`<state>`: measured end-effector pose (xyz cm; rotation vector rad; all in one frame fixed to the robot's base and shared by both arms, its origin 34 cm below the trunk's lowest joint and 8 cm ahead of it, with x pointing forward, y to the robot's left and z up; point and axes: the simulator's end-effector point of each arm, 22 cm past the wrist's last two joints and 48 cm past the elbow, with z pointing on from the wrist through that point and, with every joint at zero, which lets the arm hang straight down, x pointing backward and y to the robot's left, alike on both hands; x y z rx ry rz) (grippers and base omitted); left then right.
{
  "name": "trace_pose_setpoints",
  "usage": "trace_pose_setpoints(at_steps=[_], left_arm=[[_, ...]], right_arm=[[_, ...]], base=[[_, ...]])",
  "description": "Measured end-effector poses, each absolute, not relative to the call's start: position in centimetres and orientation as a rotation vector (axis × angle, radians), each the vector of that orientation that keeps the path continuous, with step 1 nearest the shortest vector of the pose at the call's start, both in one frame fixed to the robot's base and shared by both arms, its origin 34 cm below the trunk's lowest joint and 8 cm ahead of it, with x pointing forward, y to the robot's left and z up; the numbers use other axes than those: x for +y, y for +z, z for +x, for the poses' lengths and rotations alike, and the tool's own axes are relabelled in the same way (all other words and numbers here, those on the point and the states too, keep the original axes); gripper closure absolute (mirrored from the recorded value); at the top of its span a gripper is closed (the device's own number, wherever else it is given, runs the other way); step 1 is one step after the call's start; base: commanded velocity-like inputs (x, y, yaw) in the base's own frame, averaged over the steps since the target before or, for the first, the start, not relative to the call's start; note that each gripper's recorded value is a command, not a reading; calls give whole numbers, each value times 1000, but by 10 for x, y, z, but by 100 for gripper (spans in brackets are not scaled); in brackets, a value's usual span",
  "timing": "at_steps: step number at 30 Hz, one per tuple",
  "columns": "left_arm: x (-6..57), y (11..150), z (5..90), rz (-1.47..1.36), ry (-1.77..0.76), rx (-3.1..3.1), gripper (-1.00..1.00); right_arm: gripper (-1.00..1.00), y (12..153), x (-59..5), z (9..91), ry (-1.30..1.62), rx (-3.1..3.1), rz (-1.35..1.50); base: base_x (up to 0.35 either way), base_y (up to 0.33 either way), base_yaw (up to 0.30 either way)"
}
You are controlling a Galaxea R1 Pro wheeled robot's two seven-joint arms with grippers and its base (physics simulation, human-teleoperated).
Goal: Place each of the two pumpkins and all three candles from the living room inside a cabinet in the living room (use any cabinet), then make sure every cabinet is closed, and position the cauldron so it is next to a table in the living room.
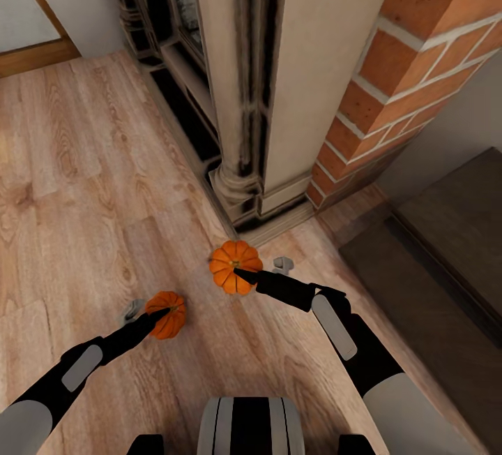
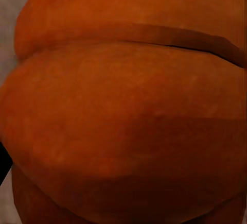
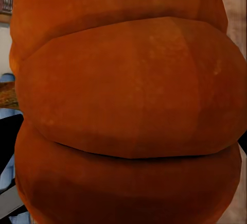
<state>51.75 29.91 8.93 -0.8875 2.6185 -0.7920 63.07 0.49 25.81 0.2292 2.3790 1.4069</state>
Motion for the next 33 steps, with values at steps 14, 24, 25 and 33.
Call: trace_pose_setpoints(at_steps=[14,24,25,33], left_arm=[[298,95,526,-867,-820,2598,100],[302,110,537,-832,-897,2546,100],[308,115,542,-814,-902,2533,100],[320,135,562,-748,-928,2493,100]], right_arm=[[100,258,5,631,1406,2379,229],[100,258,4,631,1404,2379,227],[100,258,4,631,1403,2379,227],[100,258,0,632,1400,2378,232]], base=[[0,0,-3],[0,0,0],[0,0,0],[0,0,0]])
